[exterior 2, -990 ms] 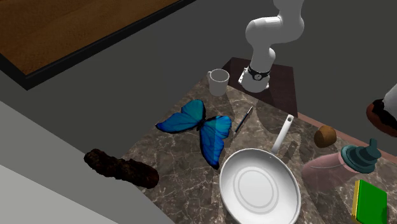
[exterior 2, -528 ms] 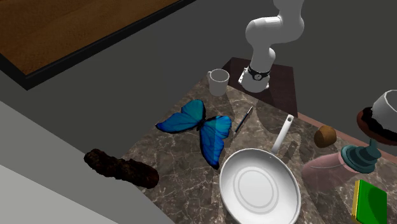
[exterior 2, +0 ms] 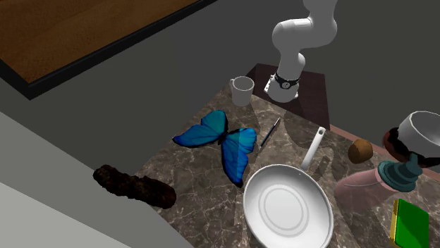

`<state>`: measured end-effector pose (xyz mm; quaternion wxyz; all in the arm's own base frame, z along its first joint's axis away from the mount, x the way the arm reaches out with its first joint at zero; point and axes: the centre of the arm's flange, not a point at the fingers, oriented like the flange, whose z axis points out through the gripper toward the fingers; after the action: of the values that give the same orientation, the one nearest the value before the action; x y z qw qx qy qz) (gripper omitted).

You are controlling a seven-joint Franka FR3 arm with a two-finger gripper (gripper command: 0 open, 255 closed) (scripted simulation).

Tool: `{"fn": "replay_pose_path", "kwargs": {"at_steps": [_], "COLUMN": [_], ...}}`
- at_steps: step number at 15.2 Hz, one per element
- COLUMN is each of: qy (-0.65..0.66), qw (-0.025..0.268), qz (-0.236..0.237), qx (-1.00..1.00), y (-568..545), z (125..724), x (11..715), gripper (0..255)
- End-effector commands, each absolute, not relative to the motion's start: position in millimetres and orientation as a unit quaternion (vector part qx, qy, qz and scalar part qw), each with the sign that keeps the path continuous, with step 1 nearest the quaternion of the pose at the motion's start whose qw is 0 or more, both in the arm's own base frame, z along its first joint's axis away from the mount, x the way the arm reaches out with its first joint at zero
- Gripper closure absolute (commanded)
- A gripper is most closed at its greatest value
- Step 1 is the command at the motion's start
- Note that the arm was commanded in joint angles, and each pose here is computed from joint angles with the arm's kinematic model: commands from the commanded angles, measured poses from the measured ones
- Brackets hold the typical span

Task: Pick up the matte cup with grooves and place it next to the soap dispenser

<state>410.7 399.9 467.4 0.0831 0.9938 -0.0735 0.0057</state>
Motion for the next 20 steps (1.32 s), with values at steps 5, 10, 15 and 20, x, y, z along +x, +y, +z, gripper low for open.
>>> {"fn": "replay_pose_path", "kwargs": {"at_steps": [5, 10, 15, 20], "qy": [-0.074, -0.074, -0.074, -0.074], "qw": [0.083, 0.083, 0.083, 0.083], "qz": [0.006, 0.006, 0.006, 0.006], "qx": [0.994, 0.994, 0.994, 0.994], "y": [400.1, 400.1, 400.1, 400.1], "z": [436.3, 409.9, 383.5, 365.6], "x": [409.9, 409.9, 409.9, 409.9], "gripper": [255, 255, 255, 255]}}
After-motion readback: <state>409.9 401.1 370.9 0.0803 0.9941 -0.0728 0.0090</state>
